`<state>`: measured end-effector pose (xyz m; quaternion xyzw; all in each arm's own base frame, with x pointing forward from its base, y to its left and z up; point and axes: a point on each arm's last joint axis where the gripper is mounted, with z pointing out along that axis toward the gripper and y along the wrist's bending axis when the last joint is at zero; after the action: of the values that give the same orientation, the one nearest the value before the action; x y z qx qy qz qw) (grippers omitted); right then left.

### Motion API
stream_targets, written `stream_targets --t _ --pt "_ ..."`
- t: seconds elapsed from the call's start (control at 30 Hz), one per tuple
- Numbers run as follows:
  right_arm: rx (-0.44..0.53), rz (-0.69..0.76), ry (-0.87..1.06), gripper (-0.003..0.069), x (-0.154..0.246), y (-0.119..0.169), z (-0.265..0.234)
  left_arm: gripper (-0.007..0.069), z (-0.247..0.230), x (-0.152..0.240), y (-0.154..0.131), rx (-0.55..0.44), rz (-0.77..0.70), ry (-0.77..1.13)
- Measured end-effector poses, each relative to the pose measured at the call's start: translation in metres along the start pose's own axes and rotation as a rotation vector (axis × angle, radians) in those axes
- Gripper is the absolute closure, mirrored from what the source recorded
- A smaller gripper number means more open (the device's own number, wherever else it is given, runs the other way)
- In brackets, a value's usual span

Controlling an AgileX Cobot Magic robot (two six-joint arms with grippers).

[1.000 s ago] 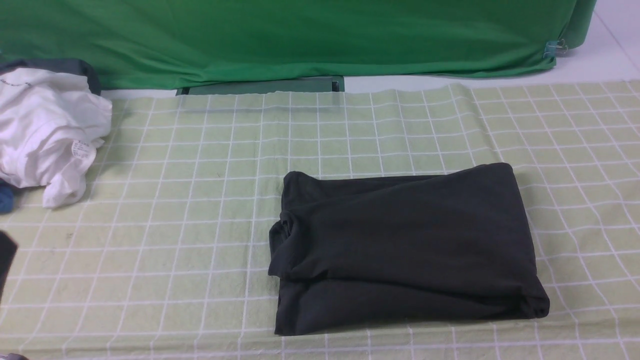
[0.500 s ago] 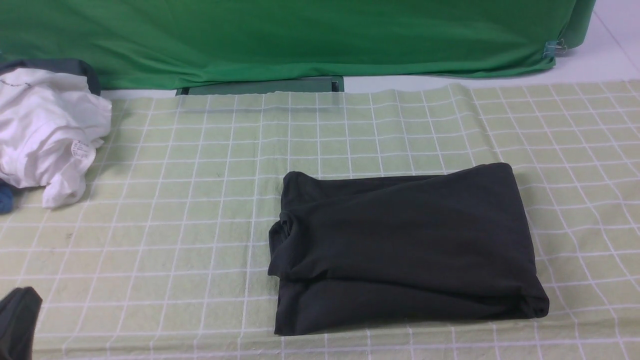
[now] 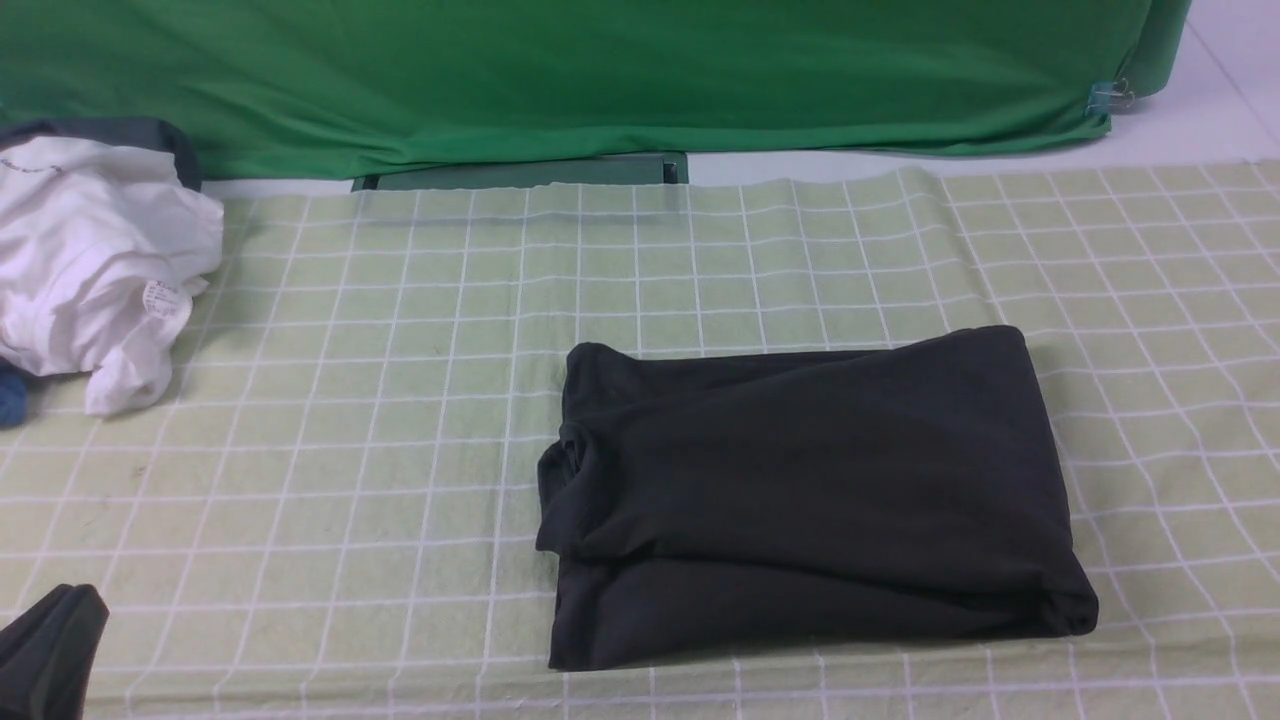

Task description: Fold a long-sleeved shirt over a green coffee tablecloth.

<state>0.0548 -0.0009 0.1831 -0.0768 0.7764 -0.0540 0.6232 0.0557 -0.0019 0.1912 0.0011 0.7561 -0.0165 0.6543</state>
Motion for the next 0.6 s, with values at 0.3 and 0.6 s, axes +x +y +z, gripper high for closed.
stream_targets --t 0.3,0.6 --pt "0.0 0.0 0.0 0.0419 0.0 0.0 0.0 0.0608 -0.0001 0.0003 -0.0031 0.055 0.016 0.003" --pt "-0.001 0.0 0.0 0.0419 0.0 0.0 0.0 0.0608 -0.0001 0.0003 -0.0031 0.055 0.018 0.003"
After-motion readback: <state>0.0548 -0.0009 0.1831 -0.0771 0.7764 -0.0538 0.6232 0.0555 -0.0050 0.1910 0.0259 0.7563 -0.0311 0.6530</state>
